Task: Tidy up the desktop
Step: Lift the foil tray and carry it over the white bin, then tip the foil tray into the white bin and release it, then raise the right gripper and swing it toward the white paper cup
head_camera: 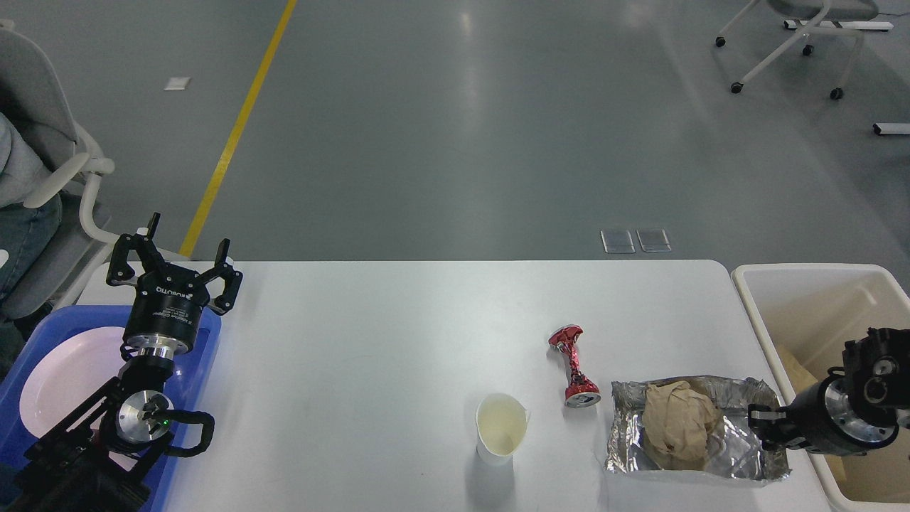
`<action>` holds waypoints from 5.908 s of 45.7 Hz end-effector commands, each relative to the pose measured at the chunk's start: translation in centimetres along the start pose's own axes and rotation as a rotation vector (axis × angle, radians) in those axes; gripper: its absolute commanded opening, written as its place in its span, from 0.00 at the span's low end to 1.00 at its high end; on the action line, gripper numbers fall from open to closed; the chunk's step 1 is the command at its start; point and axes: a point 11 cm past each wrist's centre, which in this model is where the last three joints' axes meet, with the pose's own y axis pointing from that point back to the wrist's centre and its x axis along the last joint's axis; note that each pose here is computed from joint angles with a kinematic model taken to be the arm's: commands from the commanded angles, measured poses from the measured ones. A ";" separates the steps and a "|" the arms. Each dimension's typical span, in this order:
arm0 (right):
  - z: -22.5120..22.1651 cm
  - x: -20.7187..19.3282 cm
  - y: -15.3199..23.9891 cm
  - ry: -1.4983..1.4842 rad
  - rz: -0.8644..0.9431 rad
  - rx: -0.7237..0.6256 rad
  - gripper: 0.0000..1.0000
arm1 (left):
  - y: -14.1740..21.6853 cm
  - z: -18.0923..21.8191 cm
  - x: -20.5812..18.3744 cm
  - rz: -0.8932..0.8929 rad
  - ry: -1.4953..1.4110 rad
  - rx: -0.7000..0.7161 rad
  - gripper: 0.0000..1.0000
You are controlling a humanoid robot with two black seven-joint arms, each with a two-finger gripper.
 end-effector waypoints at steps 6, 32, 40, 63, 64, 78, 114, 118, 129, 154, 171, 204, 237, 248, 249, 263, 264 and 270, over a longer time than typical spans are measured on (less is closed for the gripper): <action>-0.7 2.2 4.0 -0.084 -0.021 0.041 0.00 | 0.0 0.0 0.0 0.000 0.000 0.000 0.96; -4.3 6.7 16.3 -0.021 -0.043 0.060 0.00 | 0.0 0.0 0.0 0.000 0.000 0.000 0.96; -6.3 6.5 20.3 0.085 -0.001 -0.017 0.00 | 0.0 0.0 0.0 0.000 0.000 0.000 0.96; -2.8 7.4 21.6 -0.066 0.061 0.013 0.00 | 0.0 0.0 0.0 0.000 0.000 0.000 0.96; -2.2 7.6 21.4 -0.088 0.064 0.015 0.00 | 0.0 0.0 0.0 0.000 0.000 0.000 0.96; 10.9 10.9 18.0 -0.428 0.180 -0.040 0.00 | 0.0 0.0 0.0 0.000 0.000 0.000 0.96; 21.2 4.9 -8.1 -0.559 0.564 -0.465 0.00 | 0.0 0.0 0.0 0.000 0.000 0.000 0.96; 20.3 3.2 -10.7 -0.515 0.609 -0.496 0.00 | 0.0 0.0 0.0 0.000 0.000 0.000 0.96; 17.9 1.8 -13.0 -0.470 0.664 -0.494 0.00 | 0.0 0.0 0.0 0.000 0.000 0.000 0.96; 14.6 1.0 -15.1 -0.459 0.629 -0.447 0.10 | 0.0 0.0 0.0 0.000 0.000 0.000 0.96; 14.9 1.4 -14.7 -0.455 0.678 -0.452 1.00 | 0.0 0.0 0.0 0.000 0.000 0.000 0.96; 15.4 10.2 -6.3 -0.223 0.534 -0.406 1.00 | 0.0 0.0 0.0 0.000 0.000 0.000 0.96; -8.1 14.0 19.8 0.228 0.042 -0.096 1.00 | 0.0 0.0 0.0 0.000 0.000 0.000 0.96; -14.0 9.7 27.9 0.211 0.020 0.100 1.00 | 0.0 0.0 0.0 0.000 0.000 0.000 0.96; -14.3 9.0 28.1 0.227 0.012 0.096 1.00 | 0.0 0.0 0.0 0.000 0.000 0.000 0.96; -16.7 3.4 30.0 0.354 -0.028 0.040 1.00 | 0.0 0.0 0.0 0.000 0.000 0.000 0.96; -16.7 3.5 30.0 0.353 -0.027 0.038 1.00 | 0.0 0.0 0.0 0.000 0.000 0.000 0.96; -16.6 3.6 30.0 0.344 -0.023 0.040 1.00 | 0.0 0.0 0.0 0.000 0.000 0.000 0.96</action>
